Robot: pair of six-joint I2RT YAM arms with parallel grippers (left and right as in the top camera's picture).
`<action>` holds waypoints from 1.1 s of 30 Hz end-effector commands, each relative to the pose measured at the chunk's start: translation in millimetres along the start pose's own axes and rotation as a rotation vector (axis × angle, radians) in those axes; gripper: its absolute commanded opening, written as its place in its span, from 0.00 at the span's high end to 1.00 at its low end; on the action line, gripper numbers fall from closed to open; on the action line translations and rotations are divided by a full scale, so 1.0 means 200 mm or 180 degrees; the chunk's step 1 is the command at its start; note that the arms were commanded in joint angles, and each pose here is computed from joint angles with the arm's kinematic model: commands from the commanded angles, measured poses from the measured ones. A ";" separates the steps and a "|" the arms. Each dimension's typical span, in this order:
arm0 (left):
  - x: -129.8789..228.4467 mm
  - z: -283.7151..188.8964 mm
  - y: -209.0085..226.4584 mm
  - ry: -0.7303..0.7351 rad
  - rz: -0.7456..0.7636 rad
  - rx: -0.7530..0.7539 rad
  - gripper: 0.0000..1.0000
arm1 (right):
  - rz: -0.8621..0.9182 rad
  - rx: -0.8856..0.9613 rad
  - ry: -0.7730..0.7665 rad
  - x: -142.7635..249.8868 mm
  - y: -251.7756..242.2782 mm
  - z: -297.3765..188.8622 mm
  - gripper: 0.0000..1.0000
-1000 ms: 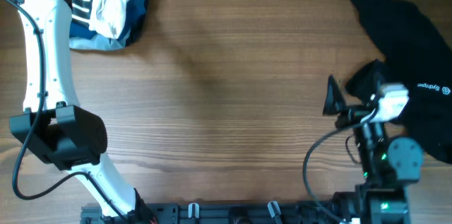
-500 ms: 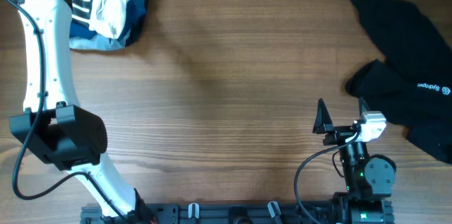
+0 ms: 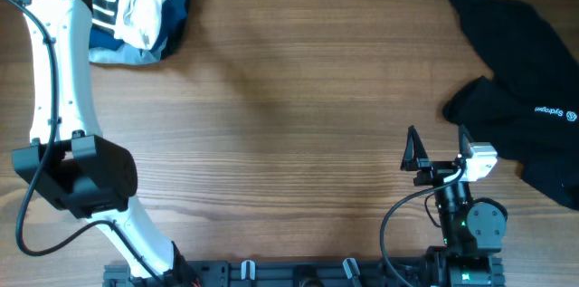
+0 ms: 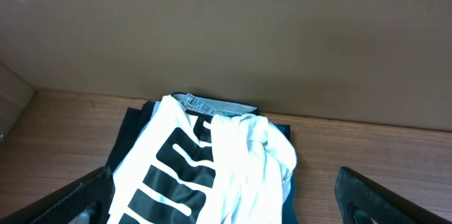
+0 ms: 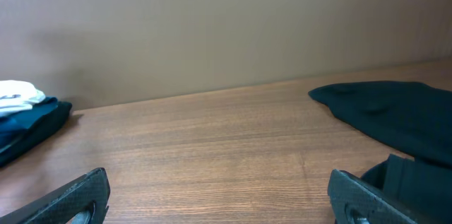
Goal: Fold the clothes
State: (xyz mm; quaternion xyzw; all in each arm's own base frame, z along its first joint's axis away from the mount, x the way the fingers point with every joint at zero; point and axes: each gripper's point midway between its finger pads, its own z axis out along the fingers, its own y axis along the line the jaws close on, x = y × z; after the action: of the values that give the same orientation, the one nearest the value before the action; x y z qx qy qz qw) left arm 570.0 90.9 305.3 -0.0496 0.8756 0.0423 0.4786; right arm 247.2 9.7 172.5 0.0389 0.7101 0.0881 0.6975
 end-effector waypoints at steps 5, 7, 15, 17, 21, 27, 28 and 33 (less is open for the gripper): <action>0.01 0.01 0.00 0.0015 -0.0037 -0.0011 0.00 | 0.0029 -0.0032 -0.0057 -0.02 0.01 0.00 0.00; 0.00 -0.01 0.00 -0.0008 -0.0037 -0.0010 0.00 | 0.0029 -0.0032 -0.0057 -0.02 0.01 0.00 0.00; -0.32 -0.51 -0.08 -0.0642 0.0036 -0.0035 0.00 | 0.0029 -0.0032 -0.0057 -0.02 0.01 0.00 0.00; -0.35 -0.68 -0.08 -0.0722 0.0033 -0.0045 0.00 | 0.0029 -0.0032 -0.0057 -0.02 0.01 0.00 0.00; -0.30 -0.96 -0.05 -0.0748 0.0018 -0.0067 0.00 | 0.0029 -0.0032 -0.0057 -0.02 0.01 0.00 0.00; 0.06 -1.19 -0.13 -0.1134 0.0054 0.0435 0.00 | 0.0030 -0.0032 -0.0057 -0.02 0.01 0.00 0.00; 0.14 -1.21 -0.14 -0.1211 0.0062 0.0477 0.00 | 0.0030 -0.0032 -0.0057 -0.02 0.01 0.00 0.00; 0.58 -1.26 -0.18 -0.1357 0.0087 0.0514 0.00 | 0.0030 -0.0032 -0.0057 -0.02 0.01 0.00 0.00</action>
State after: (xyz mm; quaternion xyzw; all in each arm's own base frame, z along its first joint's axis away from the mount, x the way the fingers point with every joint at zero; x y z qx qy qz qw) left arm 331.3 32.0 365.9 -0.0016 0.7656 0.0066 0.6433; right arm 246.9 9.6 173.9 0.0387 0.7080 0.0880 0.6996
